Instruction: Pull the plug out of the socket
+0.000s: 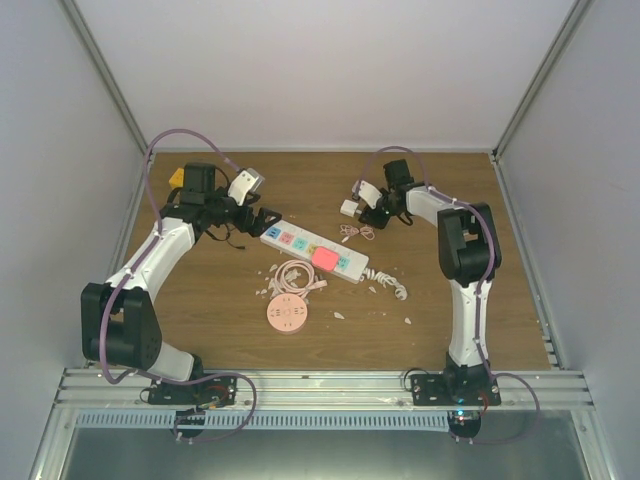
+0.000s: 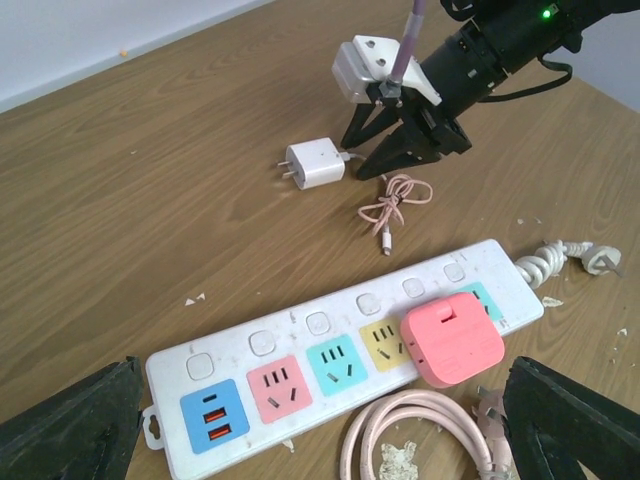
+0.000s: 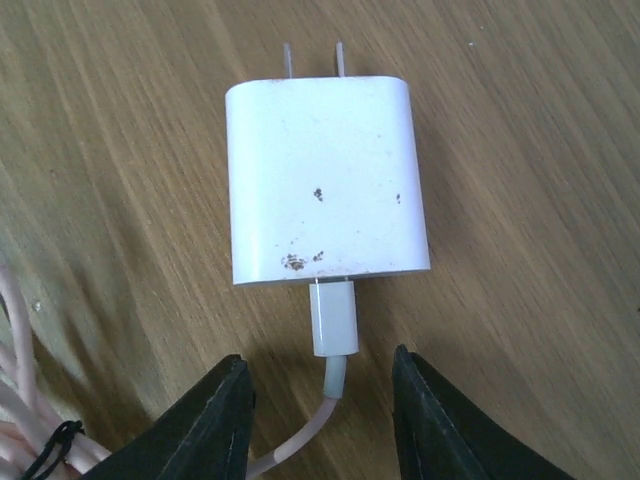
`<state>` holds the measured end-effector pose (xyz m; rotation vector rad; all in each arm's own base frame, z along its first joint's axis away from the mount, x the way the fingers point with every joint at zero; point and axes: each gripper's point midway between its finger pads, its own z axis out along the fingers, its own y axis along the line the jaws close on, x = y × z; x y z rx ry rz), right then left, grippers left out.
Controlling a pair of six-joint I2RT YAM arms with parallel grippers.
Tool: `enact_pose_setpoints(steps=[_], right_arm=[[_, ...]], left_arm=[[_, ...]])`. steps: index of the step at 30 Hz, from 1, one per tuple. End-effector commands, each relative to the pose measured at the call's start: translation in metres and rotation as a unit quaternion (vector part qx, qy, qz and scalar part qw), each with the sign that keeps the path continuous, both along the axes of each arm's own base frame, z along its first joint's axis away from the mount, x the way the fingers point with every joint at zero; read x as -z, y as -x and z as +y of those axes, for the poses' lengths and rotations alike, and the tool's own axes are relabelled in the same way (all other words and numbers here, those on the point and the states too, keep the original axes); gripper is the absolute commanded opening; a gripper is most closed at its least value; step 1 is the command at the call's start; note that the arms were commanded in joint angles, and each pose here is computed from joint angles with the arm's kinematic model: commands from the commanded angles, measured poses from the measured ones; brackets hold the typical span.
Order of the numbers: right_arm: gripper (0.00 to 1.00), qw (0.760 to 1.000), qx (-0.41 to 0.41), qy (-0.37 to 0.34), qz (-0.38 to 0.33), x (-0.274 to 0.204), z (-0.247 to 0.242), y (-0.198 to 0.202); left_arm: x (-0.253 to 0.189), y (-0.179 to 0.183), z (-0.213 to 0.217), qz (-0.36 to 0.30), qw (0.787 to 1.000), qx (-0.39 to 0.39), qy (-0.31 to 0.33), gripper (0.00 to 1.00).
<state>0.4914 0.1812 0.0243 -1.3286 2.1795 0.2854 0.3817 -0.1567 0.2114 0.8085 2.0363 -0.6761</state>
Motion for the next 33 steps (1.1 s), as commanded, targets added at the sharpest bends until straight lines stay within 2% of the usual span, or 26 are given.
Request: enact_pose_setpoints(steps=[1,4,8,16,20,27,33], right_arm=[[0.34,1.0,0.022,0.019,-0.003,0.014,-0.013,-0.011],[0.17,0.999,0.032,0.015,-0.01,0.007,-0.014,-0.017],[0.02,0.999,0.038,0.0,-0.028,-0.011,-0.011,-0.024],[0.01,0.996,0.022,-0.045,-0.079,-0.082,0.001,-0.024],[0.01,0.993,0.019,-0.084,-0.085,-0.123,0.009,-0.015],[0.01,0.984,-0.029,-0.162,-0.07,-0.185,0.033,0.032],[0.01,0.977,-0.084,-0.186,-0.068,-0.216,0.064,0.087]], left_arm=[[-0.009,0.001,-0.001,-0.012,1.0,0.005,0.014,0.98],[-0.012,-0.002,0.002,-0.017,1.0,-0.006,0.013,0.98],[-0.017,-0.003,0.01,-0.025,0.999,-0.015,0.014,0.98],[-0.027,0.009,0.015,-0.038,0.999,0.007,-0.002,0.99],[-0.048,0.03,0.004,-0.063,0.996,0.065,0.014,0.99],[-0.088,0.056,-0.001,-0.148,0.982,0.12,-0.009,0.99],[-0.105,0.074,-0.008,-0.17,0.973,0.151,-0.049,0.99]])
